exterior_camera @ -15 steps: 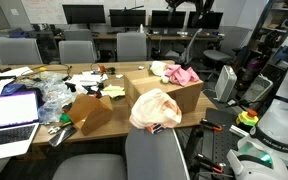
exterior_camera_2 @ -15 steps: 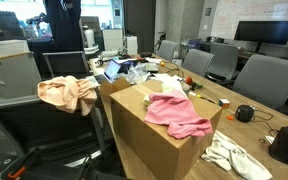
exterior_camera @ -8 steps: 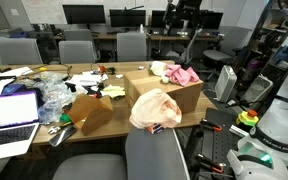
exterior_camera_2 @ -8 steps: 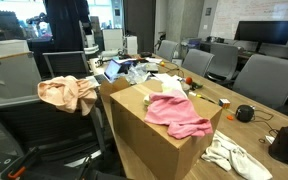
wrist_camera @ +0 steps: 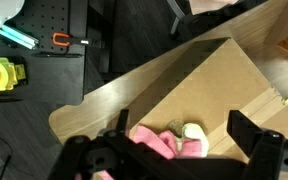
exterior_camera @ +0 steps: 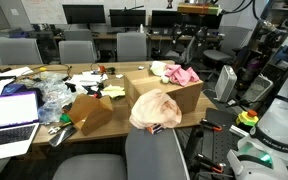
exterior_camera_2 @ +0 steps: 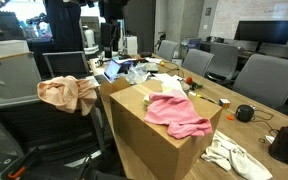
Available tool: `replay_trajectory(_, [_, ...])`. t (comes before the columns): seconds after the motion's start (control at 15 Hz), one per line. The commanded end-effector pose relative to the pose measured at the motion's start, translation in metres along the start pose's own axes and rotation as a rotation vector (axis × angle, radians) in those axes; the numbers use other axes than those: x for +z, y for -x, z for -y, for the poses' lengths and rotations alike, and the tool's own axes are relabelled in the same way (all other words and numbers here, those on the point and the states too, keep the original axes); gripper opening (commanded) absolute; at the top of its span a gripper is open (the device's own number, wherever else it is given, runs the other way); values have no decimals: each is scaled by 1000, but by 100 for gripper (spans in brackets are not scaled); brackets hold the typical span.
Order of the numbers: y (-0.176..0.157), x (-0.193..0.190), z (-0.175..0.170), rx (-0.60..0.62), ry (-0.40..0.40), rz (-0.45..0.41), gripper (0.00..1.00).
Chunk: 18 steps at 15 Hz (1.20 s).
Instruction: Get the three objects from the cardboard box then put them on the headrest of the grey chair
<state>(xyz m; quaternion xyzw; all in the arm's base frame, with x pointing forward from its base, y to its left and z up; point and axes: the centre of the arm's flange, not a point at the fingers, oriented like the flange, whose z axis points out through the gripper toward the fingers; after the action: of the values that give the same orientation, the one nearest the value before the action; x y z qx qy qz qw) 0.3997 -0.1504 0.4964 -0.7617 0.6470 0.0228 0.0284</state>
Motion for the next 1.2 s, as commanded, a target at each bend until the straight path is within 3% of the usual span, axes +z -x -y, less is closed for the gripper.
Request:
replay_trajectory(0.0, [-26, 18, -11, 133, -12, 78, 100])
replay_trajectory(0.33, [-51, 62, -26, 247, 7, 170, 100])
replay_trajectory(0.47, [-62, 81, -28, 323, 16, 160, 100])
replay_trajectory(0.73, [-84, 113, -29, 505, 8, 111, 100])
replay_trajectory(1.13, [-110, 130, -24, 760, -31, -61, 100])
